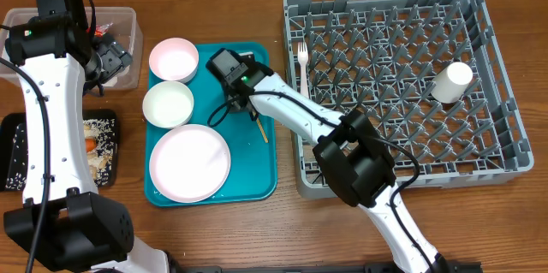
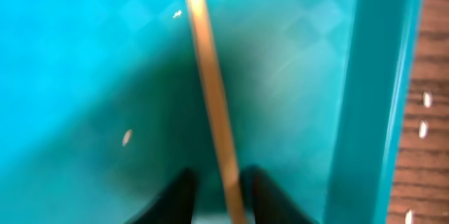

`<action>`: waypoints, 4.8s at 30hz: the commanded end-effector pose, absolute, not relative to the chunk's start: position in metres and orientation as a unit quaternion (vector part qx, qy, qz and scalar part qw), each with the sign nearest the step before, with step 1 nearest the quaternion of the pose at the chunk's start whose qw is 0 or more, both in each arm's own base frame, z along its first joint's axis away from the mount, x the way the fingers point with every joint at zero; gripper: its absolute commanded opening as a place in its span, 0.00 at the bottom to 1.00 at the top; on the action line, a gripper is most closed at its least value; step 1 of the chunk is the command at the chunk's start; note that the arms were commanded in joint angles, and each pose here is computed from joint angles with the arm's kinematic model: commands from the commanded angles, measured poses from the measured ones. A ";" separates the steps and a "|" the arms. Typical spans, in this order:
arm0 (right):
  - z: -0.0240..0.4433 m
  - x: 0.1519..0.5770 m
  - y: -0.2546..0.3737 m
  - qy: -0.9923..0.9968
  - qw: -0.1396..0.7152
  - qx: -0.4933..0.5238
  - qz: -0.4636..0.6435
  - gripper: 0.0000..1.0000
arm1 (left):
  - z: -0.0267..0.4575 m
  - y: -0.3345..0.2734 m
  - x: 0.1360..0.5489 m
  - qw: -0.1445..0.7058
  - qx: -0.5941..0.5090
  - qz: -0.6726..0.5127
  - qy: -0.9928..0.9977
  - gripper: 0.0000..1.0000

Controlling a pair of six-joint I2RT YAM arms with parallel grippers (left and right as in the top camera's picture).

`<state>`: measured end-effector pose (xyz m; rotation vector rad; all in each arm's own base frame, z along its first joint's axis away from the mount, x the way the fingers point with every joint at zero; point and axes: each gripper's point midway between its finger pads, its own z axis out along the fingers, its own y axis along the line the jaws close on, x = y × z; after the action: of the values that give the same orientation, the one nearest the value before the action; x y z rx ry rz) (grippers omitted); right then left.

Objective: Sort waste into correct bins and load items into the dishwasher rack
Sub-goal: 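Move the right gripper to the wooden chopstick and grasp it, then carry the chopstick right and release it in the rack beside the fork, then move the right gripper back to the large white plate's edge, then grasp the plate rim with the right gripper and lift it, then carry the plate to the back right of the rack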

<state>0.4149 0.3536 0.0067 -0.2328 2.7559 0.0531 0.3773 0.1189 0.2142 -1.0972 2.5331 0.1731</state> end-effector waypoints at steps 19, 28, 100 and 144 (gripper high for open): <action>0.190 0.439 0.317 0.965 0.240 -0.041 0.101 0.04 | 0.217 0.119 0.379 0.192 -0.398 0.057 0.895 1.00; 0.247 0.457 0.208 0.963 0.256 -0.030 0.081 0.04 | 0.217 0.119 0.379 0.192 -0.398 0.057 0.895 1.00; 0.001 0.263 0.386 0.979 0.064 -0.186 0.047 0.76 | 0.217 0.119 0.379 0.192 -0.398 0.057 0.895 1.00; 0.340 0.418 -0.019 0.878 0.338 0.238 -0.240 0.04 | 0.217 0.119 0.379 0.192 -0.398 0.057 0.895 1.00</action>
<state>0.4137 0.0161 0.3257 0.5363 2.3968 -0.4913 0.3774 0.1189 0.2142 -1.0975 2.5326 0.1724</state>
